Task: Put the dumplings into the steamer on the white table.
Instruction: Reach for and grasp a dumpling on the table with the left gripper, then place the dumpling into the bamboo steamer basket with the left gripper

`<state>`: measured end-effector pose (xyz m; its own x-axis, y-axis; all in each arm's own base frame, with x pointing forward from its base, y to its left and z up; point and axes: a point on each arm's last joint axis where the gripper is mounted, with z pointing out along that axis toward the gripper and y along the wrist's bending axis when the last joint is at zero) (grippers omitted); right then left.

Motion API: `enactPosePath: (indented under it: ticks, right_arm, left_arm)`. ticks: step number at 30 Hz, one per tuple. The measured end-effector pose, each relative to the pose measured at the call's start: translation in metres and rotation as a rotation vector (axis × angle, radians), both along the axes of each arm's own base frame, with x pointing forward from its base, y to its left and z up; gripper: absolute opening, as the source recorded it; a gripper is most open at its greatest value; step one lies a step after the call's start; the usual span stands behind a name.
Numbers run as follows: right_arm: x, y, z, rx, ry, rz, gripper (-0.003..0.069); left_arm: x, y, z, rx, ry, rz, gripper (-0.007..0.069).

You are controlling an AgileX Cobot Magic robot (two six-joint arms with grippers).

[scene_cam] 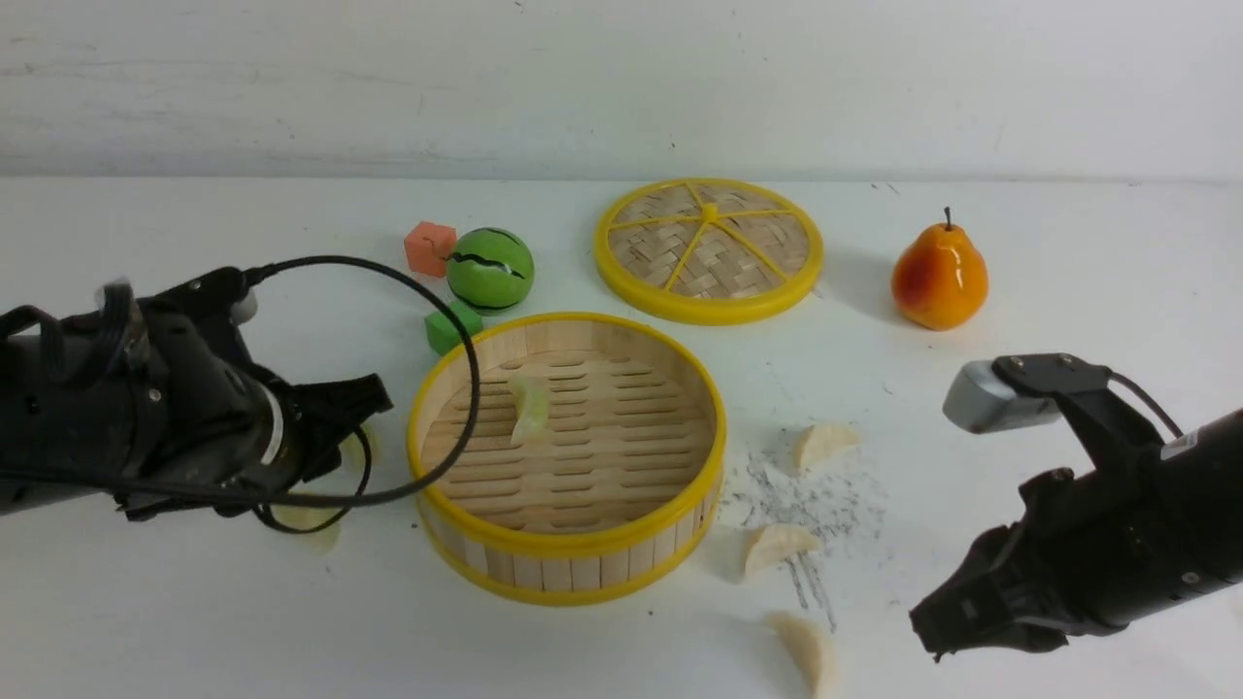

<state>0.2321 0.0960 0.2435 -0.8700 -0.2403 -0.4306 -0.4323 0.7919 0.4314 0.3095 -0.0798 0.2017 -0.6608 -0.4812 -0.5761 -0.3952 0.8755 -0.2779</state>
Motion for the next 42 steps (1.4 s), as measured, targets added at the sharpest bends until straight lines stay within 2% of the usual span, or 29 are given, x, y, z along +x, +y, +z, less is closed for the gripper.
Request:
enactPosePath:
  ticks: [3, 10, 15, 19, 24, 31, 34, 39, 42]
  right_arm:
    - [0.0, 0.0, 0.0, 0.0, 0.0, 0.0, 0.0097]
    - [0.0, 0.0, 0.0, 0.0, 0.0, 0.0, 0.0104]
    - [0.0, 0.0, 0.0, 0.0, 0.0, 0.001, 0.0107]
    - [0.0, 0.0, 0.0, 0.002, 0.0, 0.0, 0.0112]
    - [0.0, 0.001, 0.0, 0.01, 0.002, -0.004, 0.0114]
    - [0.0, 0.001, 0.001, 0.024, 0.005, -0.012, 0.0116]
    - [0.0, 0.002, 0.001, 0.026, 0.005, -0.013, 0.0118]
    - [0.0, 0.002, 0.002, 0.033, 0.007, -0.015, 0.0125]
    - [0.0, 0.002, 0.002, 0.036, 0.008, -0.017, 0.0128]
  left_arm:
    - [0.006, 0.005, -0.01, -0.027, 0.009, 0.023, 0.0255]
    - [0.011, 0.012, -0.025, -0.055, 0.047, 0.079, 0.0347]
    - [0.013, 0.01, -0.033, -0.057, 0.065, 0.072, 0.0362]
    - [0.014, 0.01, -0.042, -0.049, 0.09, 0.073, 0.0328]
    - [0.017, 0.009, -0.045, -0.03, 0.084, 0.041, 0.0199]
    - [0.019, 0.01, -0.043, 0.035, 0.064, -0.025, 0.0193]
    - [0.017, 0.011, -0.035, 0.047, 0.042, -0.034, 0.0162]
    - [0.013, 0.013, -0.013, 0.044, -0.021, -0.045, 0.0162]
    - [0.013, 0.013, -0.012, 0.04, -0.021, -0.041, 0.0161]
